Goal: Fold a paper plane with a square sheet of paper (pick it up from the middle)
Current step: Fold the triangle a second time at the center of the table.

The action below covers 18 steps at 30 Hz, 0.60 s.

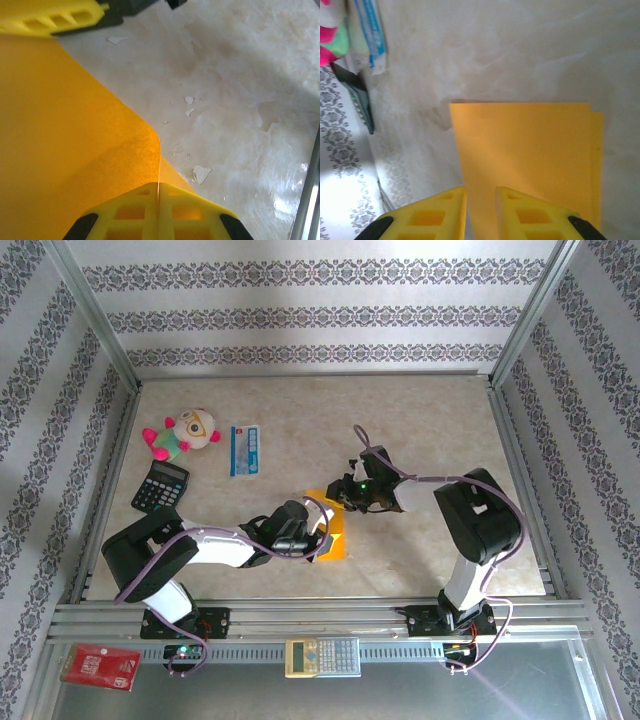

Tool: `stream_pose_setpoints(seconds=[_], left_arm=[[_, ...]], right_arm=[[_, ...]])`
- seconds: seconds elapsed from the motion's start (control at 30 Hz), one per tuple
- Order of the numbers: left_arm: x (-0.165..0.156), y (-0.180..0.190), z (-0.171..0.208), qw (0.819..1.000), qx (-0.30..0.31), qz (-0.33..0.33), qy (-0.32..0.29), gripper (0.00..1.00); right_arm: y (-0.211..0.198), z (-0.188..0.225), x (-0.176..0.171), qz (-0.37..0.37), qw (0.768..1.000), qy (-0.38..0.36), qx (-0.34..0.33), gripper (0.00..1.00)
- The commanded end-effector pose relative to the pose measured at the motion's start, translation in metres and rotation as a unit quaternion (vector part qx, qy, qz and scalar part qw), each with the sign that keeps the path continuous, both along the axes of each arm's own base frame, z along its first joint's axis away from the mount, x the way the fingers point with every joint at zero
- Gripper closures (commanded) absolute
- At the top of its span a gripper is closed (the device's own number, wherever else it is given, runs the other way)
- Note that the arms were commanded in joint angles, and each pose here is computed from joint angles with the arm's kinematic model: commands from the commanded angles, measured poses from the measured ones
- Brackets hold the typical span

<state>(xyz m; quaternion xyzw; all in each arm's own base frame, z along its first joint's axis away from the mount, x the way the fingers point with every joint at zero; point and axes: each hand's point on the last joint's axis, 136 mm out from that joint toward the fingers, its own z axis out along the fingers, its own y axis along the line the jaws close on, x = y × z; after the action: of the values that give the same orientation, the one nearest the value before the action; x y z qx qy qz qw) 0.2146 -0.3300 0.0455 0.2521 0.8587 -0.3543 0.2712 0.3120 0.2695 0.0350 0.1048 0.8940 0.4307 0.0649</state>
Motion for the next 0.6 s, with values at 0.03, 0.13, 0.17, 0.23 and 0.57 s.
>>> stream_pose_setpoints(seconds=[0.03,0.13,0.17,0.23,0.57], left_arm=[[0.010,0.001,0.011,0.999,-0.036,0.021,0.008,1.00],[0.014,0.005,0.010,0.998,-0.044,0.029,0.020,1.00],[0.014,0.007,0.009,0.998,-0.044,0.032,0.024,1.00],[0.017,0.011,0.007,0.998,-0.046,0.037,0.032,1.00],[0.026,0.026,-0.002,0.996,-0.047,0.049,0.060,0.98]], right_arm=[[-0.007,-0.021,-0.003,0.013,1.000,0.006,-0.026,0.78],[-0.013,-0.031,-0.007,0.013,0.999,0.013,-0.035,0.79],[-0.015,-0.034,-0.009,0.015,0.999,0.016,-0.038,0.79],[-0.017,-0.038,-0.011,0.017,0.999,0.018,-0.044,0.79],[-0.021,-0.043,-0.014,0.021,0.998,0.023,-0.054,0.79]])
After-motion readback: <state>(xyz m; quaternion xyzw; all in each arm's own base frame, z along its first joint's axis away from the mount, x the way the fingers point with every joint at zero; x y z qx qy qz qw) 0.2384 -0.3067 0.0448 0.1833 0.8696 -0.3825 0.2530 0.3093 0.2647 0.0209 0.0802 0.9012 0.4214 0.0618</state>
